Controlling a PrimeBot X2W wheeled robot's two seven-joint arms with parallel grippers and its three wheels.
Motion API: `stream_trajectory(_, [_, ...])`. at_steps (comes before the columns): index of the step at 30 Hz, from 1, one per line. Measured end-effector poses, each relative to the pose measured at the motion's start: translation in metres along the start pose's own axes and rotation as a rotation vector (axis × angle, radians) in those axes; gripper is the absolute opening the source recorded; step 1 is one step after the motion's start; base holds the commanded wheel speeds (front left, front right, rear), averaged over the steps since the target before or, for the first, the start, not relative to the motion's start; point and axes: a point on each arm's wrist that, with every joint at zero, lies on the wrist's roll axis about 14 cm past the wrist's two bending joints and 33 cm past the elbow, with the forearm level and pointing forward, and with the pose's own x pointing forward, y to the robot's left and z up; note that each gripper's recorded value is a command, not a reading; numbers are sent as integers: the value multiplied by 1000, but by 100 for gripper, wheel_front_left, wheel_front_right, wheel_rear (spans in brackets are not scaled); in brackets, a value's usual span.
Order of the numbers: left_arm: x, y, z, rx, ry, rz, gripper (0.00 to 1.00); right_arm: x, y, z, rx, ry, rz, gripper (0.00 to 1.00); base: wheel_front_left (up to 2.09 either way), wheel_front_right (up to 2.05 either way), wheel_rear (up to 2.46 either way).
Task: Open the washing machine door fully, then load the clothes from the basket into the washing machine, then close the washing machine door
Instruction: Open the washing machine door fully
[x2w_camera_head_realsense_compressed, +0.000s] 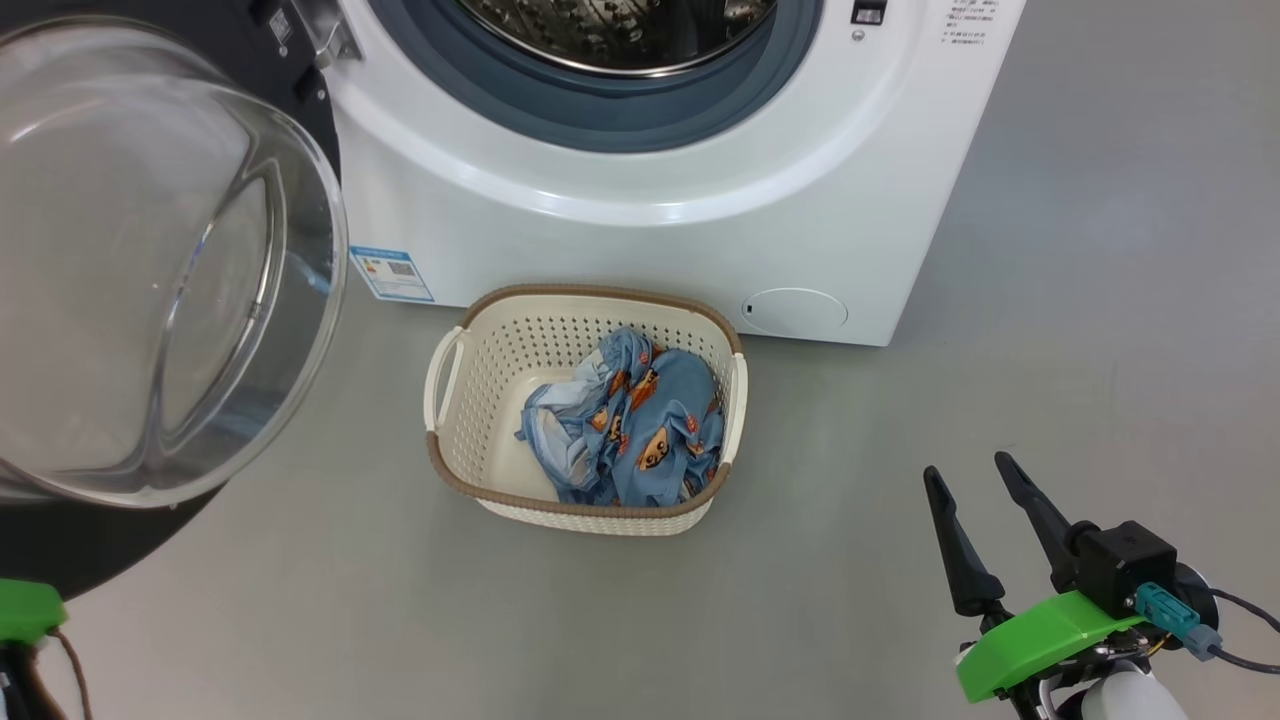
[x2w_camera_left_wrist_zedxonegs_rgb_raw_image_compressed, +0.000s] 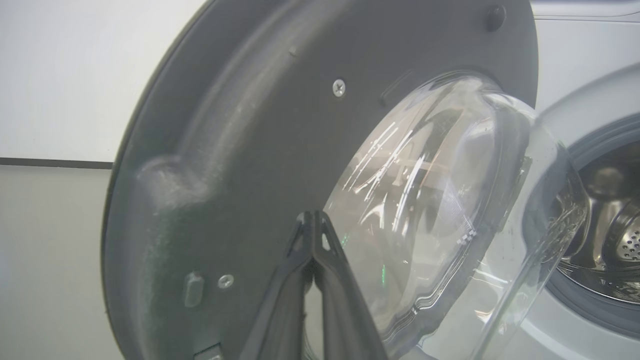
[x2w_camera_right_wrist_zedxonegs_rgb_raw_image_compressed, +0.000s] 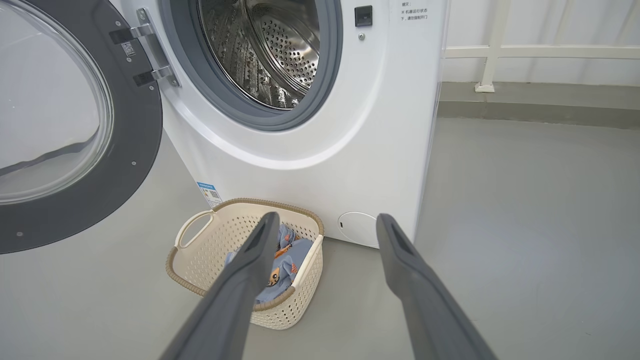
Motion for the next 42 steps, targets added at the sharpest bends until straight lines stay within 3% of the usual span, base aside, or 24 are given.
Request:
stream_trajectory(6, [-10, -13, 9, 8, -25, -57, 0, -2, 1, 7, -1, -17, -1, 100, 0, 0, 0])
stream_trajectory(7, [-12, -15, 10, 8, -28, -66, 27, -3, 2, 8, -1, -20, -2, 100, 0, 0, 0])
stream_trajectory(8, [-14, -17, 11, 5, -32, -75, 100, -3, 2, 10, -2, -24, -2, 100, 0, 0, 0])
stream_trajectory(20, [-48, -65, -6, -35, 30, -253, 100, -19, -4, 21, -8, -50, -35, 100, 0, 0, 0])
stream_trajectory(31, [-79, -129, -25, -85, 100, -457, 100, -46, -23, 31, -9, -80, -112, 100, 0, 0, 0])
stream_trajectory(42, [-100, -159, -41, -91, 160, -571, 100, -65, -41, 51, -27, -138, -181, 100, 0, 0, 0])
